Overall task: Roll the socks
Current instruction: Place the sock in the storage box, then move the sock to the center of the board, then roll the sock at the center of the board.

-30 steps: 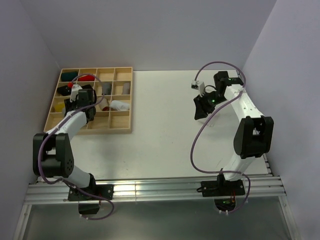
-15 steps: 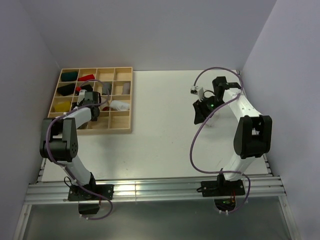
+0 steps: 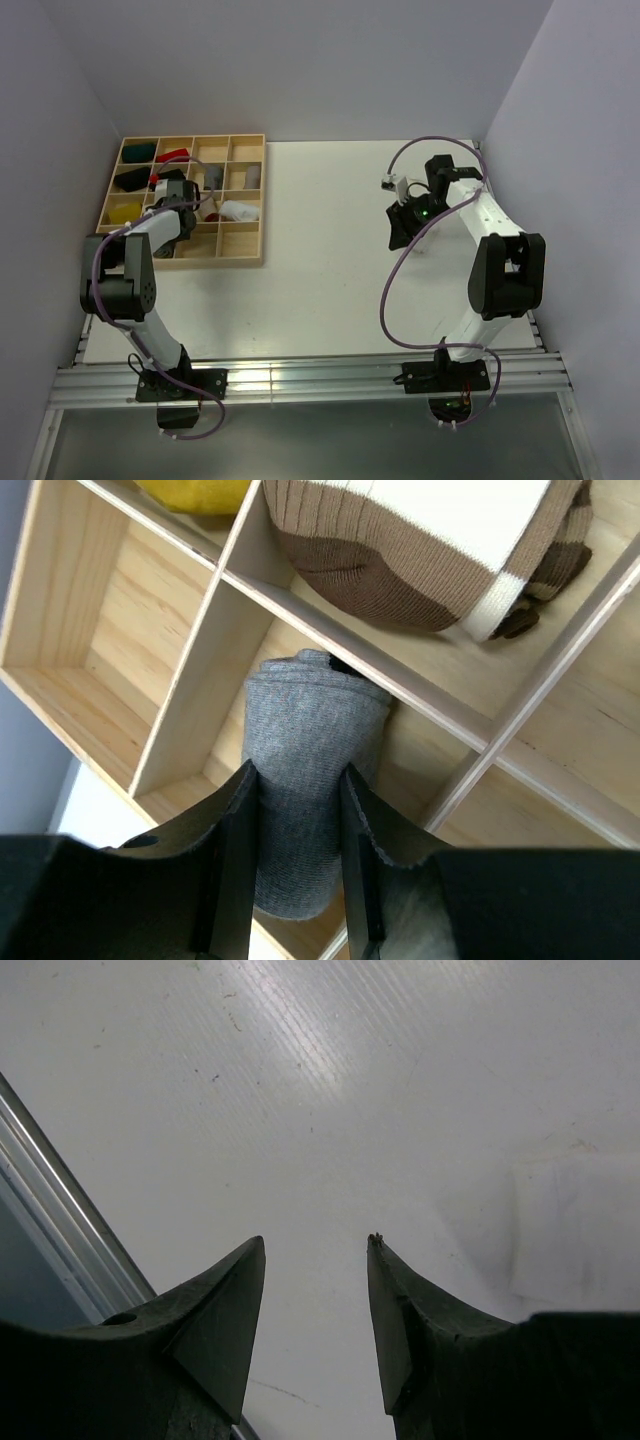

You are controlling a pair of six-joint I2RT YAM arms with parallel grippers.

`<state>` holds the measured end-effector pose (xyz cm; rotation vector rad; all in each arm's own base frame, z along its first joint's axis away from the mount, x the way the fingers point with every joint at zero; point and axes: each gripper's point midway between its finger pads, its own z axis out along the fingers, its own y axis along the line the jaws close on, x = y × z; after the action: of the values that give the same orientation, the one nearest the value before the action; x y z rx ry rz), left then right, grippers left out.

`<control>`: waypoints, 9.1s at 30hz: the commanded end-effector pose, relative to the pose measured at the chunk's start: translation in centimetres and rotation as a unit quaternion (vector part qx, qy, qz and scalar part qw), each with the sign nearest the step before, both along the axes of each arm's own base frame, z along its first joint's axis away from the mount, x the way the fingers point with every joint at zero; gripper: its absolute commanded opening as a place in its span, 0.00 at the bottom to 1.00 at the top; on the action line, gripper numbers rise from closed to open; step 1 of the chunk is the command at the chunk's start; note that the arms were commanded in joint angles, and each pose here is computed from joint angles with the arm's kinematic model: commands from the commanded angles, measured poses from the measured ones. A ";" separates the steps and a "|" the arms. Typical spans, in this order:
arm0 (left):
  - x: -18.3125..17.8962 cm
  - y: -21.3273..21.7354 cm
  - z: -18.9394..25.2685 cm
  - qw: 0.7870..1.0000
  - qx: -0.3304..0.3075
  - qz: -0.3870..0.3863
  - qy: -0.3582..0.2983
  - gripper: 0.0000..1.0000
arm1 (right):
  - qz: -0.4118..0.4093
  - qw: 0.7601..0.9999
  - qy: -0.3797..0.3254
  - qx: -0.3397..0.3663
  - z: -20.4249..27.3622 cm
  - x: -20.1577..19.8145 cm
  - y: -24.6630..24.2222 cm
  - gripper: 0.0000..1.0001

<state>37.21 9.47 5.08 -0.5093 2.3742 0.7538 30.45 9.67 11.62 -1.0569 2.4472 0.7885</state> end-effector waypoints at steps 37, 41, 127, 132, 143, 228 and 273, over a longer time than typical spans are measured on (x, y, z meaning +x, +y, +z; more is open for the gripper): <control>-1.3 -2.5 -1.7 0.969 -0.238 0.051 -0.043 0.49 | -0.006 1.000 -0.023 -0.003 1.0 -0.1 -0.3 0.53; -1.0 -2.1 0.0 0.971 -0.227 0.049 -0.060 0.56 | -0.008 1.000 -0.028 -0.006 1.1 0.2 -0.4 0.53; -1.9 -26.0 24.6 0.821 -0.327 -0.328 -0.334 0.61 | -0.028 0.972 -0.087 -0.218 -3.3 1.7 6.8 0.48; -2.4 -25.4 27.5 0.808 -0.322 -0.332 -0.365 0.62 | 0.051 0.962 -0.104 -0.246 -6.0 -1.8 7.6 0.48; -2.5 -25.6 27.8 0.803 -0.321 -0.341 -0.368 0.62 | 0.101 0.945 -0.119 -0.288 -8.8 -3.9 7.7 0.48; -14.1 -52.8 3.7 0.399 -0.461 -0.788 -0.085 0.49 | 0.079 0.921 0.381 0.011 -8.4 -8.9 5.0 0.20; -12.8 -52.7 -4.3 0.511 -0.358 -0.782 0.008 0.13 | 0.065 0.931 0.359 -0.007 -9.2 -8.0 4.7 0.14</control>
<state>25.02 -43.90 2.75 1.2938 1.7855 -1.0811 21.97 14.67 1.73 -1.0913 2.9770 1.4632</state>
